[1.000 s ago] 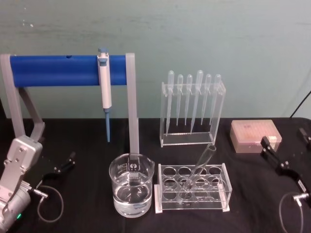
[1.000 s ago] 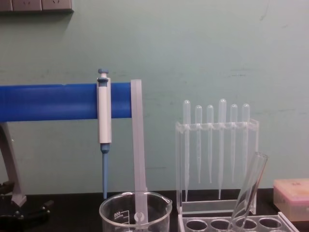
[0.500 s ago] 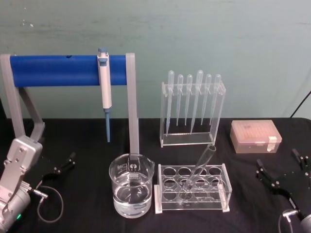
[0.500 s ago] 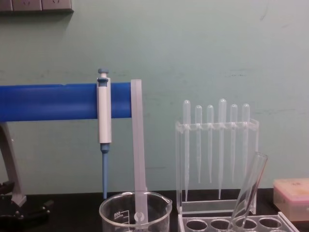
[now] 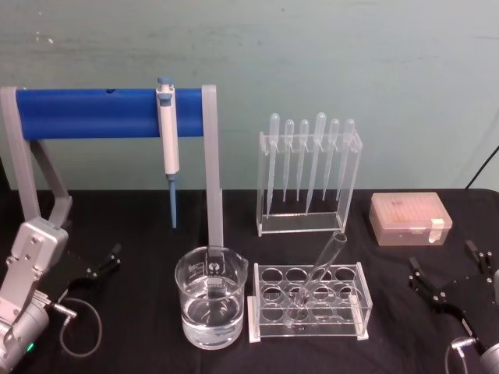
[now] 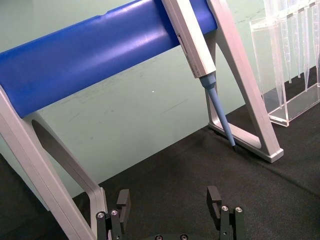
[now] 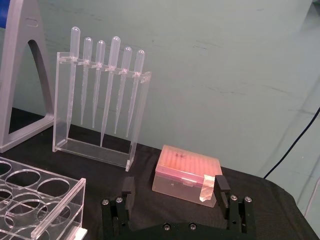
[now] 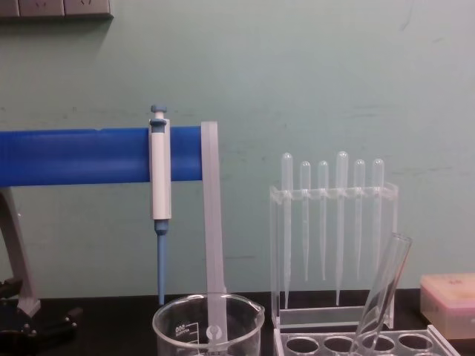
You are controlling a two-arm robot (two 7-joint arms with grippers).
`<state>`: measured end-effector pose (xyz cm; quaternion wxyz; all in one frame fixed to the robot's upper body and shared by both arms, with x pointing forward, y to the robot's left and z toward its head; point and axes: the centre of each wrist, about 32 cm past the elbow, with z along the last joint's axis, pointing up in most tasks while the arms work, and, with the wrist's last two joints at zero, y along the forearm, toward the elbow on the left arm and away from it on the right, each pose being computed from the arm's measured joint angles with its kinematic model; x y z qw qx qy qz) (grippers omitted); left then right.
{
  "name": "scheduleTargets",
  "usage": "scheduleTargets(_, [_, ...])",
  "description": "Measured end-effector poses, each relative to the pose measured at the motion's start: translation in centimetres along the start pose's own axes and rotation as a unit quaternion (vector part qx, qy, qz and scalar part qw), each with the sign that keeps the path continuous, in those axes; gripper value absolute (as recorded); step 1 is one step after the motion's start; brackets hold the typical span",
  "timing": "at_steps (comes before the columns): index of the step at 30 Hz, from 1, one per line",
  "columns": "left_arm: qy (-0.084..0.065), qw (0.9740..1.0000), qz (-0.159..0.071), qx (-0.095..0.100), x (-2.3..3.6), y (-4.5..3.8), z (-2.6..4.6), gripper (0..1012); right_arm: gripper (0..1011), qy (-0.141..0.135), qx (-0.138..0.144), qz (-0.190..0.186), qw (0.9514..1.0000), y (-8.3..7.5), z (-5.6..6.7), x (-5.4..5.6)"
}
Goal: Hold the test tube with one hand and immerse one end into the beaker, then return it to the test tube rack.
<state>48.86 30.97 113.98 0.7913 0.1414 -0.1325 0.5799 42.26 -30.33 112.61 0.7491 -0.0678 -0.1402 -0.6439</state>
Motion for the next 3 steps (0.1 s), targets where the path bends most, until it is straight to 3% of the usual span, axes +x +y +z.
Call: scheduleTargets(3, [0.0,1.0,0.0,0.0,0.0,0.0,0.0,1000,1002,0.0,0.0,0.0,1.0,0.0,0.0,0.0])
